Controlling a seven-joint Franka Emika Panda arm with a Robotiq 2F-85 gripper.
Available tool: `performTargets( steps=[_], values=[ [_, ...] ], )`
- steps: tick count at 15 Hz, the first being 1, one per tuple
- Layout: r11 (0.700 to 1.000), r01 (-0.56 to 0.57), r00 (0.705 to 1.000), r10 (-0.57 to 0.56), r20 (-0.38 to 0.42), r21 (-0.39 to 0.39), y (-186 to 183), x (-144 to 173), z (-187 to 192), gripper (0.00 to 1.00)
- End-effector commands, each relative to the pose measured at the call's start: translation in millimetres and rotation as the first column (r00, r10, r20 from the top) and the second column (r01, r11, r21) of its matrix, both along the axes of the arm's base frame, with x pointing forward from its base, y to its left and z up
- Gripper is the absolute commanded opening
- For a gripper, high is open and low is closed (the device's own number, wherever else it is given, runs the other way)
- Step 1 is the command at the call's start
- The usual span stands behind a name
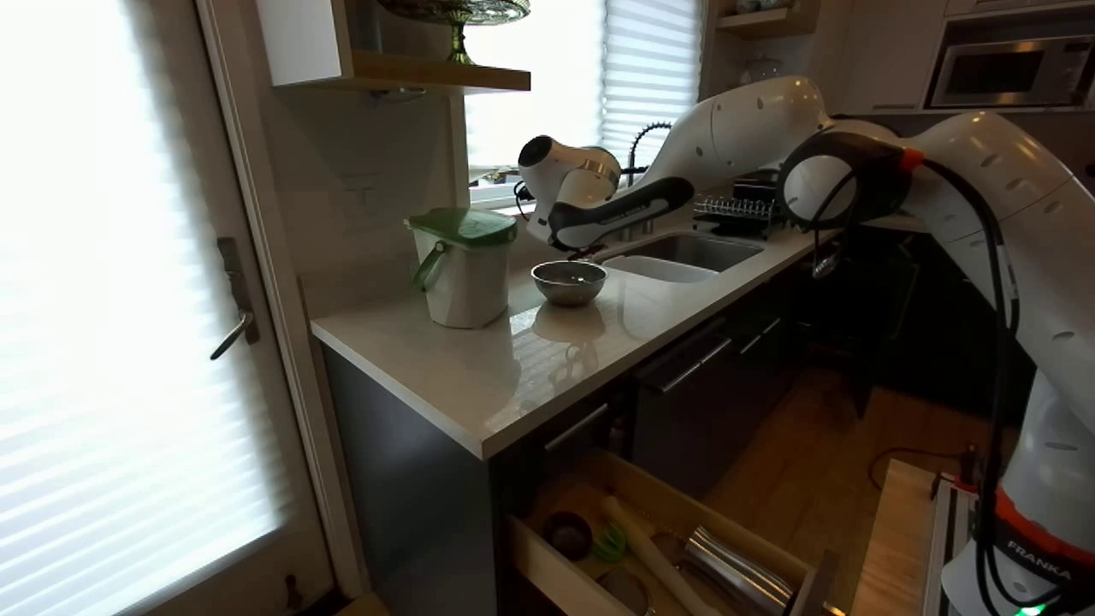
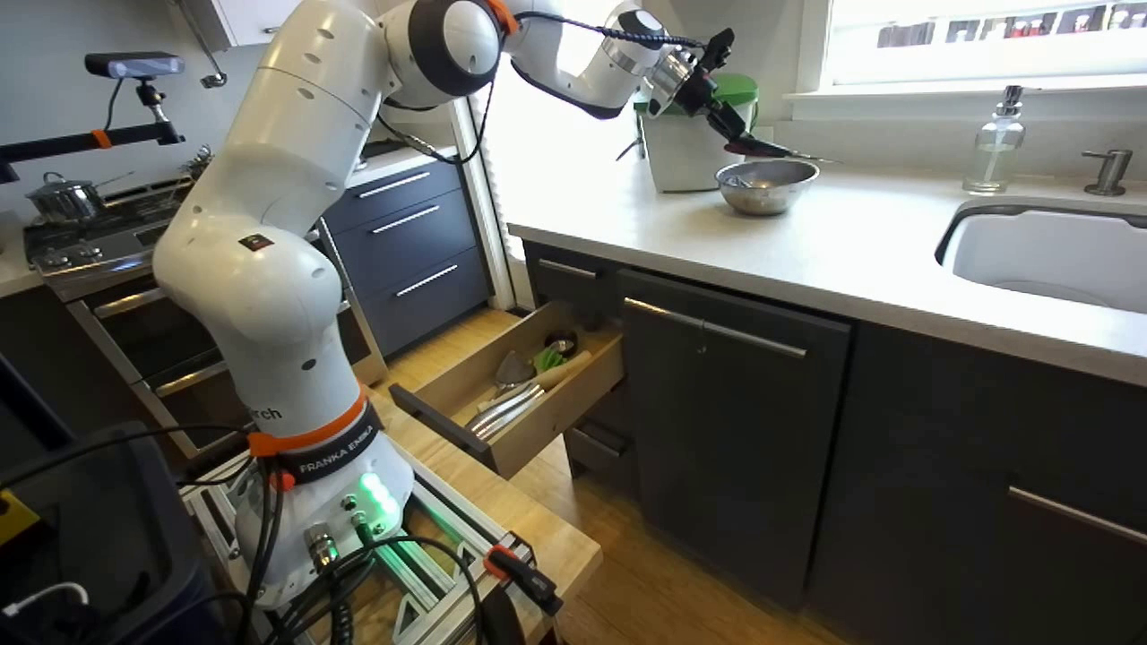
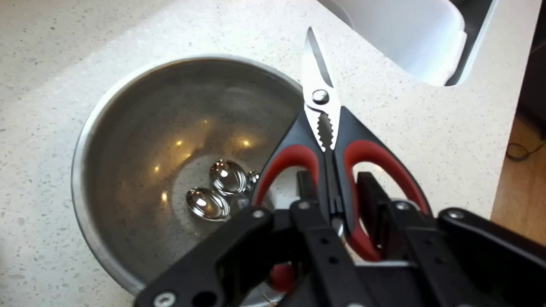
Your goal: Put the scissors on top of the silver bowl.
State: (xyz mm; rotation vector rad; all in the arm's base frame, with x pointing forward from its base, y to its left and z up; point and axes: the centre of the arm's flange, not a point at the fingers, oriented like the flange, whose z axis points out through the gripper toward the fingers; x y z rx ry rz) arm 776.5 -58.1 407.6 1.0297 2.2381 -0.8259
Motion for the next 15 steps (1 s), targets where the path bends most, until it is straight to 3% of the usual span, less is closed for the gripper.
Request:
performTargets(
  steps=[1, 2, 3, 5, 7, 10, 15],
  values=[
    [0.999, 0.034, 0.999, -0.034, -0.017, -0.039, 7.9, 24.4, -11.0, 0.07],
    [0.999, 0.038, 0.999, -0.039, -0.026, -0.038, 9.5, 26.8, -14.7, 0.07],
    [0.998, 0.051, 0.998, -0.053, -0.041, -0.042, 11.7, 28.1, -16.8, 0.54],
    [0.997, 0.062, 0.996, -0.064, -0.054, -0.041, 15.0, 29.4, -19.2, 0.61],
    [0.997, 0.074, 0.996, -0.076, -0.05, -0.034, 23.1, 23.2, -10.5, 0.76],
    [0.994, 0.108, 0.993, -0.109, 0.042, 0.013, 38.5, -11.7, 34.4, 0.99],
    [0.982, 0.081, 0.989, -0.1, 0.108, 0.172, 51.6, -79.5, 110.1, 1.0]
  ],
)
